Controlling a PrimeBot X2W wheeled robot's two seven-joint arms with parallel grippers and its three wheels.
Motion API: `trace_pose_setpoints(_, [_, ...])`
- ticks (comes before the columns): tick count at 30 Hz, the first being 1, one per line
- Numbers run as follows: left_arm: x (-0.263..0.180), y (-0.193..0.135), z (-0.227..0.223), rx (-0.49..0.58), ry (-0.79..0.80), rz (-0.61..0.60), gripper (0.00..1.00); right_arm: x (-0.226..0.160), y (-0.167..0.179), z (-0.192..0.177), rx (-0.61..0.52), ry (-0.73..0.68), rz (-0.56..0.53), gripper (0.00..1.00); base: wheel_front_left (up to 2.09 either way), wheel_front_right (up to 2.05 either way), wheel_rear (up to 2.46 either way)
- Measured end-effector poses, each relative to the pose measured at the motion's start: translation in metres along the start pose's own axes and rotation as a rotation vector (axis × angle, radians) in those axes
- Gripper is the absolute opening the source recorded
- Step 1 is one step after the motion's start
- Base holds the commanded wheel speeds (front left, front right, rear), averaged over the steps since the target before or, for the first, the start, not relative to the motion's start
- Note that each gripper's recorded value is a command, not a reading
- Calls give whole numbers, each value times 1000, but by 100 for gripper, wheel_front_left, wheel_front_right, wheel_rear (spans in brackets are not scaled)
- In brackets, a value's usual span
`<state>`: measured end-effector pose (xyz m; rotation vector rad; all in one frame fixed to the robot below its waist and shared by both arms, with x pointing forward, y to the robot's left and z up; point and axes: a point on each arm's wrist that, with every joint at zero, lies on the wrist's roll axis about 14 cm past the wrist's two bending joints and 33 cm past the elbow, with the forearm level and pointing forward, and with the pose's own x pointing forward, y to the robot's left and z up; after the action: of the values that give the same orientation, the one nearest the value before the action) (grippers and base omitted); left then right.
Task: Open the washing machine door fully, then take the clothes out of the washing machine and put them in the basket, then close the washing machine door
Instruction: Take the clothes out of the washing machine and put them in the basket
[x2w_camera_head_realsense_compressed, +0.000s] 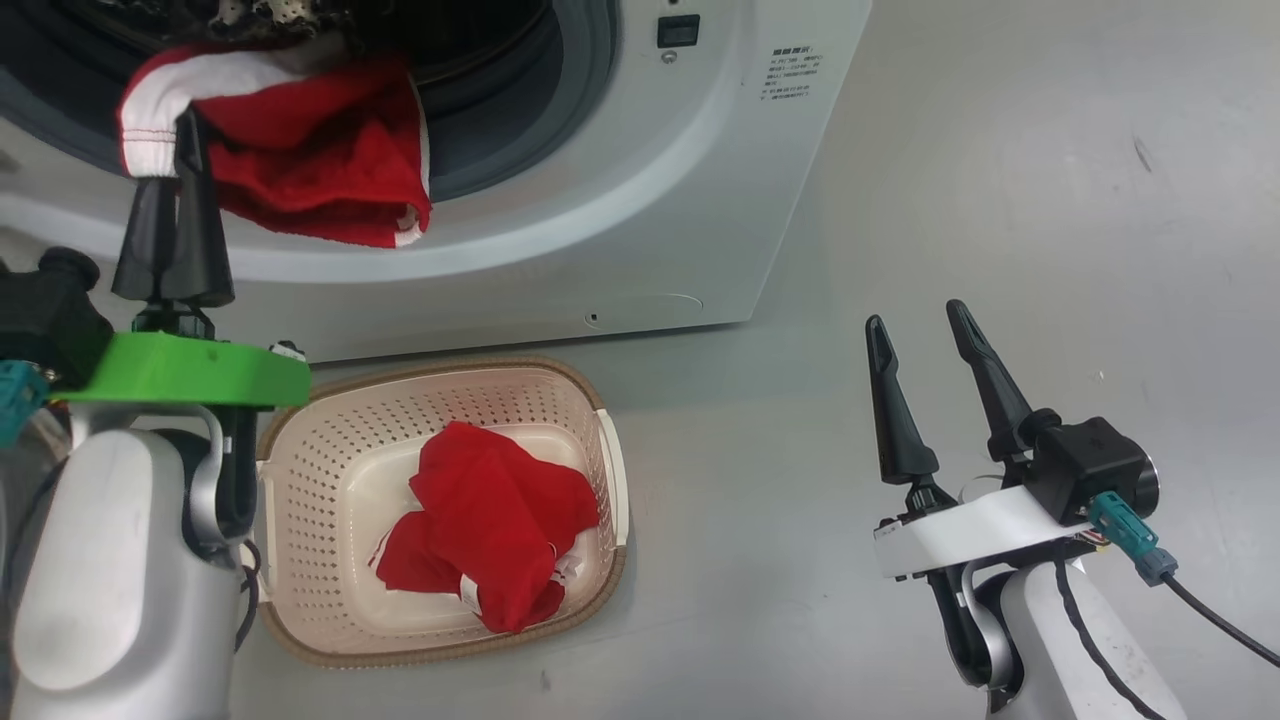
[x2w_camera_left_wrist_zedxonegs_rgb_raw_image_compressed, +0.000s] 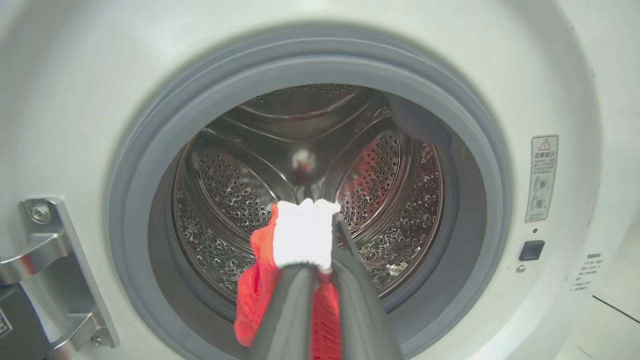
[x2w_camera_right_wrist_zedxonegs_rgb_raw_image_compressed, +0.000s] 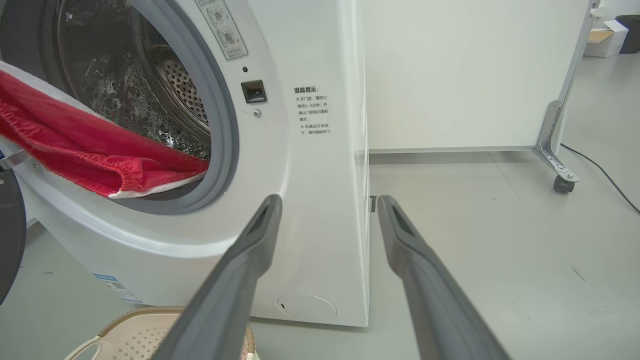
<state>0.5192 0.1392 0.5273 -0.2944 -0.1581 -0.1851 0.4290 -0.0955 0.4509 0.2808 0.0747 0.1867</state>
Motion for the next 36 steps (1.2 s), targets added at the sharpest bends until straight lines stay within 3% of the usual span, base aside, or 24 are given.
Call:
trace_pose_setpoints(16, [-44,-13,38,18,-76,10,0,-13,23,10,7,-20,59,100,0,0,0])
trace_pose_setpoints(25, [-74,-9,-3,-17,69,49,0,-11,26,10,9,-24,75,100,0,0,0])
trace_pose_setpoints(36, [-113,-18,-85,-105,354,75,0,-7,26,3,17,-8,77,100,0,0,0])
